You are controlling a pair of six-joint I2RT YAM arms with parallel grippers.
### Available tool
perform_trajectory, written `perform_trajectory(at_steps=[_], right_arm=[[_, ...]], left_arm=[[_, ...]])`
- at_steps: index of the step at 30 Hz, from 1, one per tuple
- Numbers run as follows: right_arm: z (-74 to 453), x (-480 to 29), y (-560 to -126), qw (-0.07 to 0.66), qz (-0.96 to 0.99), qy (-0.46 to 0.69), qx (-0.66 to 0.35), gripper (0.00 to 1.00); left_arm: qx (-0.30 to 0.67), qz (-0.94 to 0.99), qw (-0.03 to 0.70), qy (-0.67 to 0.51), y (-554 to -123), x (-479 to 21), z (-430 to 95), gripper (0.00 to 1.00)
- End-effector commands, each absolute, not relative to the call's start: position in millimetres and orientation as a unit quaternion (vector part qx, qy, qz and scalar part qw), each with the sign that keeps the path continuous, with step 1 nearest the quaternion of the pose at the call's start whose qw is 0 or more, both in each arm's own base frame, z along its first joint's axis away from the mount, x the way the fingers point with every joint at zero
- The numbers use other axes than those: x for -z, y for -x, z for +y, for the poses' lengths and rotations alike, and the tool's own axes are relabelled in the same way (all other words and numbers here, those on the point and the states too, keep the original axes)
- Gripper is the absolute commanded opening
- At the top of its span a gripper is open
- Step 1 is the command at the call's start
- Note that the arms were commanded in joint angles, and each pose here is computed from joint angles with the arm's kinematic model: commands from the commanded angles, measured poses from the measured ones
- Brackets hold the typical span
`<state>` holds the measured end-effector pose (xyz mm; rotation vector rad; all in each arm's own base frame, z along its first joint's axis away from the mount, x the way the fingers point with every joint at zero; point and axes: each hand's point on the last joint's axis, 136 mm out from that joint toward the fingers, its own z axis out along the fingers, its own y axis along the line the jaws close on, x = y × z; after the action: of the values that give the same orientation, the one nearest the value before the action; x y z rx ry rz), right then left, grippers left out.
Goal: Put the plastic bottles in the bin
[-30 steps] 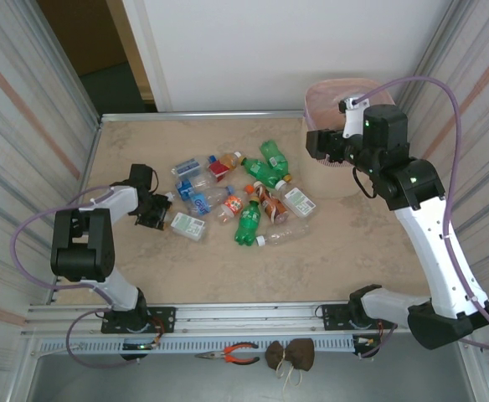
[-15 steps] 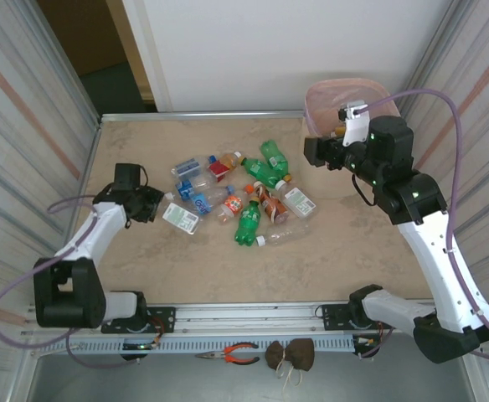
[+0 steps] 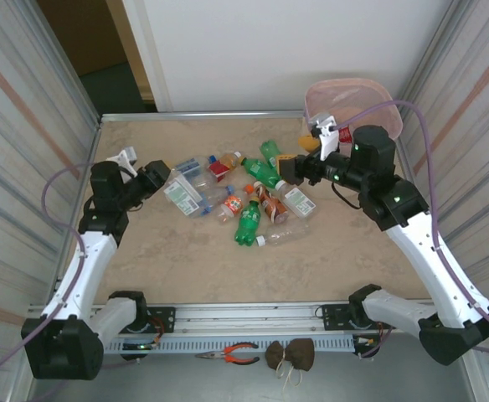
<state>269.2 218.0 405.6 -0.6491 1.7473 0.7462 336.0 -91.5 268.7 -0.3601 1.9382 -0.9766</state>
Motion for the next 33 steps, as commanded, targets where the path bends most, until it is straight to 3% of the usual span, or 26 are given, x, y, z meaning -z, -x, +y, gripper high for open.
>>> perform_trajectory(at_steps=[1, 6, 15, 26, 33], right_arm=[[236.9, -425.7, -248.4, 0.552, 0.683, 0.324, -0.353, 0.82], [257.2, -434.6, -226.6, 0.540, 0.648, 0.364, -0.395, 0.83], [286.0, -456.2, -170.0, 0.512, 0.556, 0.458, -0.467, 0.89], [299.7, -471.5, -110.7, 0.480, 0.459, 0.538, -0.519, 0.97], [309.1, -457.5, -104.4, 0.460, 0.469, 0.554, -0.512, 0.91]], left_arm=[[0.445, 0.708, 0.547, -0.026, -315.8, -347.6, -121.6, 0.25], [0.458, 0.638, 0.591, -0.184, -272.9, -408.8, -162.0, 0.24], [0.481, 0.486, 0.595, -0.422, -171.8, -478.9, -236.8, 0.17], [0.527, 0.397, 0.540, -0.523, -116.0, -508.6, -275.4, 0.14], [0.521, 0.392, 0.547, -0.524, -114.8, -512.2, -279.7, 0.14]])
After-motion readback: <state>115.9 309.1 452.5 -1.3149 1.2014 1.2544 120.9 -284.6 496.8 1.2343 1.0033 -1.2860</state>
